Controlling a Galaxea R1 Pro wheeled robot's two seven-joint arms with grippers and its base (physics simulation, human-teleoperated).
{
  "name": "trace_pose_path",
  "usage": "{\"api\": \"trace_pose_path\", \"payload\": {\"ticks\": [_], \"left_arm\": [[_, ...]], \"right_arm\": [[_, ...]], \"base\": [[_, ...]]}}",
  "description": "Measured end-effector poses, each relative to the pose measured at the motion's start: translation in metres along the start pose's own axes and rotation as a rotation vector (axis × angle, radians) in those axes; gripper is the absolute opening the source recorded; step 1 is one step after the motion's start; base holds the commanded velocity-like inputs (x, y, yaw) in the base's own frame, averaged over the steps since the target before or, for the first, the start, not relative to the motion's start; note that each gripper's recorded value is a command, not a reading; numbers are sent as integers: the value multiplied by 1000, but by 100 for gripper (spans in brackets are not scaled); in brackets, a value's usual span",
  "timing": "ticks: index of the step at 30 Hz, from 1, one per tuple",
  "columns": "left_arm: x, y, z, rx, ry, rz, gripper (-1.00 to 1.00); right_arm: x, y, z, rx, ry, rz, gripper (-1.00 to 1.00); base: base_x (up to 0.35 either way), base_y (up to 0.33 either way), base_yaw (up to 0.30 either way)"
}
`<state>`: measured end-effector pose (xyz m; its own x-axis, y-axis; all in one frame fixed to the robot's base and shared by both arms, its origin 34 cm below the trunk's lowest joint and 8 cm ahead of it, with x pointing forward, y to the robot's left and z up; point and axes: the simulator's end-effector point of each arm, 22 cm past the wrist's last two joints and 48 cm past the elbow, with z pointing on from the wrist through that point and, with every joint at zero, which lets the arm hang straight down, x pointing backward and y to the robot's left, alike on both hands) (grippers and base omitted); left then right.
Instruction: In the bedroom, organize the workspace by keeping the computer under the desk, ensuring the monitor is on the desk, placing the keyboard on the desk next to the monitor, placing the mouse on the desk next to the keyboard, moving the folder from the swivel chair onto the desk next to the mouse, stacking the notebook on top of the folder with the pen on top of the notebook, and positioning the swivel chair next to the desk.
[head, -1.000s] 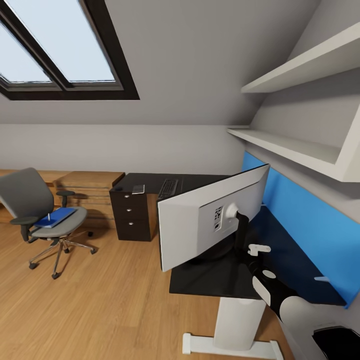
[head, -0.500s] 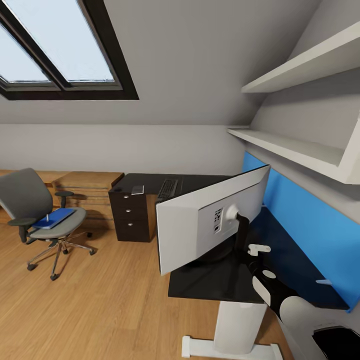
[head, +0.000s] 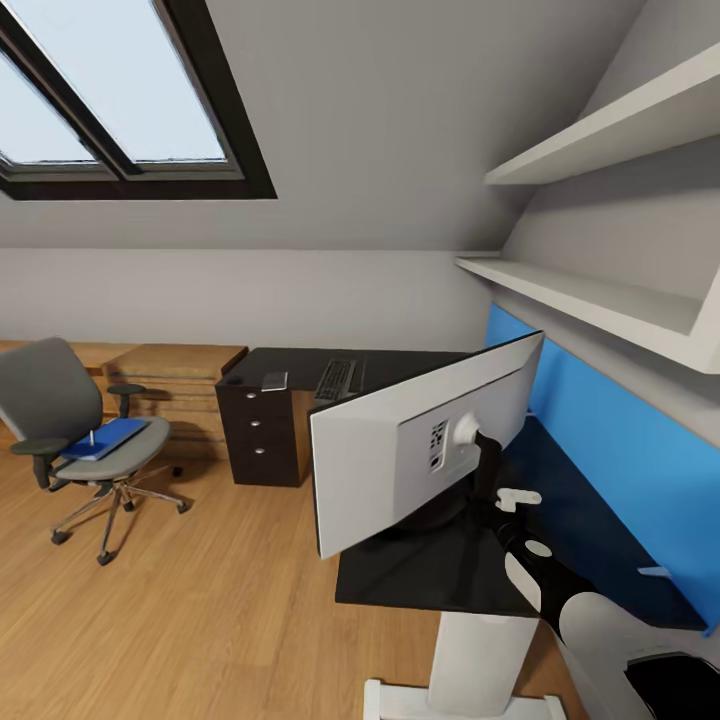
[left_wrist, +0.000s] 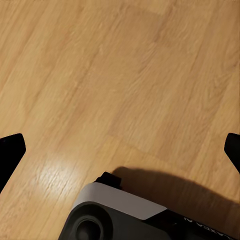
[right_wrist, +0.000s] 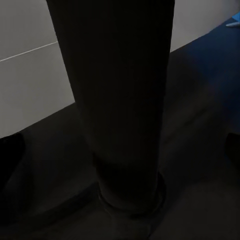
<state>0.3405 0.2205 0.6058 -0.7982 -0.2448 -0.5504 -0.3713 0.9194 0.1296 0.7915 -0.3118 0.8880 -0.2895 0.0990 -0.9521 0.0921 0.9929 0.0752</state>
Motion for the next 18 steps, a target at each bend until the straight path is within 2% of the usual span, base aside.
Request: {"api": "trace_pose_path", "payload": {"ticks": [14,18], "left_arm": [[0,0,0,-1,1,1,100],[1,0,0,-1,1,0,100]], "right_arm": [[-1,-2,0,1,-2,-3,100],[-3,-2,0,-3,-10,-25,100]], "base": [[2,0,0],[0,0,0]]}}
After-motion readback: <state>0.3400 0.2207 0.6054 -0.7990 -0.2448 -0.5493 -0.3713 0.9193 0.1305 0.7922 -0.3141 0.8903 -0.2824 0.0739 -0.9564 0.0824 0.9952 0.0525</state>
